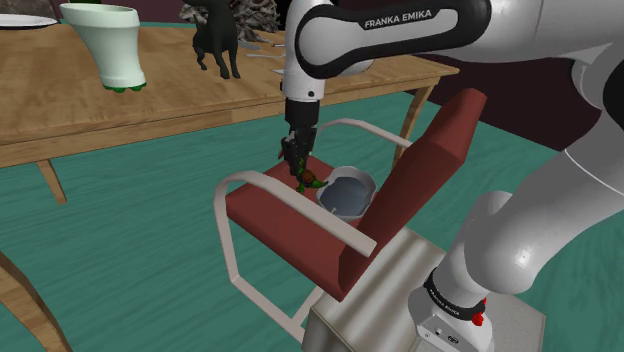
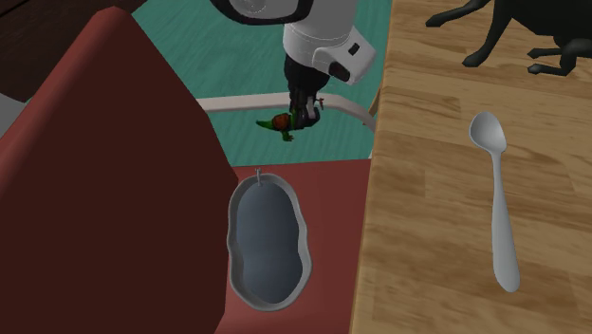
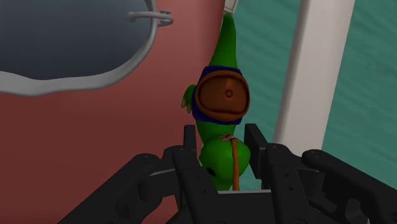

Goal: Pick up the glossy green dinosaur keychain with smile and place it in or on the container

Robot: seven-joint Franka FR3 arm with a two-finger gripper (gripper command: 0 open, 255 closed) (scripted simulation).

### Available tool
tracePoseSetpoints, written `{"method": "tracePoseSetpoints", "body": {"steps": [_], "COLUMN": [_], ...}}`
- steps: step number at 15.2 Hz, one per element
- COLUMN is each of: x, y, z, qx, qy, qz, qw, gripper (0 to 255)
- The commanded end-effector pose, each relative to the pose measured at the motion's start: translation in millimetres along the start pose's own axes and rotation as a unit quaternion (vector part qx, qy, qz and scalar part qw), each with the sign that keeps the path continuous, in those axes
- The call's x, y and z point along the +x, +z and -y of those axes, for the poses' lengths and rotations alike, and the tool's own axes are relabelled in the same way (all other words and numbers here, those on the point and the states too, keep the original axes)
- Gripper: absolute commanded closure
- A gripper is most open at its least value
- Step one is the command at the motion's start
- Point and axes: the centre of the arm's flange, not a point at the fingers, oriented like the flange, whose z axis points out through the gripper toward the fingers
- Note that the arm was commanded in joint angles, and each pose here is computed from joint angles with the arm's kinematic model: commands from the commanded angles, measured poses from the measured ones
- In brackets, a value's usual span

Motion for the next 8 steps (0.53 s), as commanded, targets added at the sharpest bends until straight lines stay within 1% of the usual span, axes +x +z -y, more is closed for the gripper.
{"method": "tracePoseSetpoints", "body": {"steps": [1, 3, 8], "x": [-1, -2, -53], "y": [-10, -17, -21], "z": [1, 2, -40], "qx": [0.000, 0.000, 0.000], "qy": [0.000, 0.000, 0.000], "qz": [0.000, 0.000, 0.000], "qw": [1.0000, 1.0000, 1.0000], "gripper": [255, 255, 255]}}
